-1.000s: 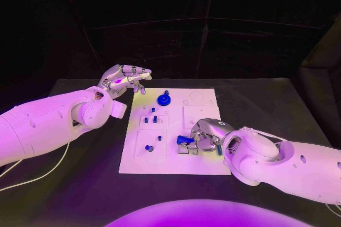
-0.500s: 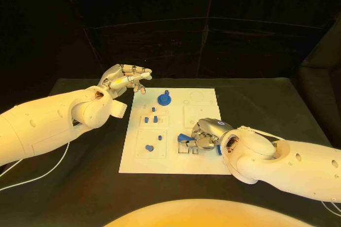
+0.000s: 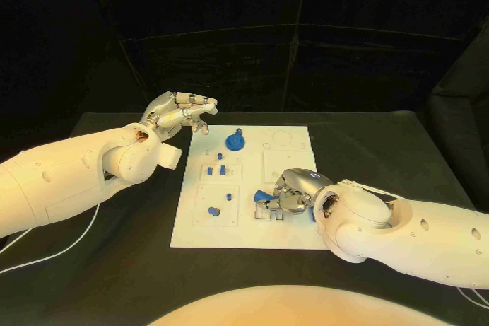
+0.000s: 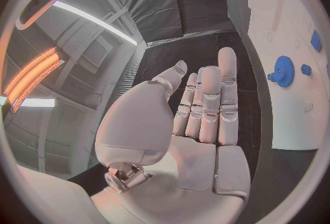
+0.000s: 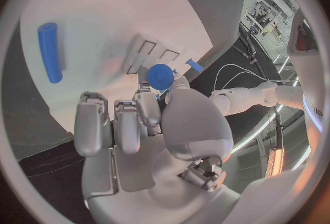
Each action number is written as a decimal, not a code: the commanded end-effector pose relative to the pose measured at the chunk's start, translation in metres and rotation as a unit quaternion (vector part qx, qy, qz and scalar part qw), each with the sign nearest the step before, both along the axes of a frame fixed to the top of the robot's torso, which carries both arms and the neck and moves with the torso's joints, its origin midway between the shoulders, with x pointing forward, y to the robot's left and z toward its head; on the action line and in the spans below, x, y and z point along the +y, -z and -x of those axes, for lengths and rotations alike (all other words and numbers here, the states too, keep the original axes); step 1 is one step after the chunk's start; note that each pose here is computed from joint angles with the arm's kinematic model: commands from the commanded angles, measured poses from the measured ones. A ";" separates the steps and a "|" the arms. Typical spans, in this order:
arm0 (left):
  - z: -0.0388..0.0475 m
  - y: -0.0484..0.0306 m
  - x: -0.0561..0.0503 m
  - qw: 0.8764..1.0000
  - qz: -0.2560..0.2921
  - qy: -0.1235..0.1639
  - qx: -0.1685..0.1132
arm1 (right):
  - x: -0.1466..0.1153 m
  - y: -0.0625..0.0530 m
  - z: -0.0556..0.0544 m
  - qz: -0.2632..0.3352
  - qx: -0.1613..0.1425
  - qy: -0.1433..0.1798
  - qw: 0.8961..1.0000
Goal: Assemble the parts on the task board
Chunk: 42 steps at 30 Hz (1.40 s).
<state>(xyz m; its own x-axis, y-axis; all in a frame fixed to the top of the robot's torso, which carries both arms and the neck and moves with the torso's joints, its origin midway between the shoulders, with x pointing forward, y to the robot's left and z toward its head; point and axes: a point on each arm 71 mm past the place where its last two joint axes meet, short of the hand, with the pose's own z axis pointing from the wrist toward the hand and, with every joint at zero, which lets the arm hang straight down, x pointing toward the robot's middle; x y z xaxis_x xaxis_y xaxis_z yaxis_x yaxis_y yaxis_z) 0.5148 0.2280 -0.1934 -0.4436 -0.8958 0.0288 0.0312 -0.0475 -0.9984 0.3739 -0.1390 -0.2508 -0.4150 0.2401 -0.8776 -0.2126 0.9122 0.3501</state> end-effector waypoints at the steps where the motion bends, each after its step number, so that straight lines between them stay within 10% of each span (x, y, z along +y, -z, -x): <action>1: 0.0001 -0.0012 -0.001 1.000 0.004 0.005 0.000 | -0.003 0.005 0.000 0.024 0.014 0.005 1.000; 42: -0.0005 0.0000 -0.002 1.000 0.003 0.007 0.003 | 0.004 0.001 0.005 0.012 0.011 -0.011 1.000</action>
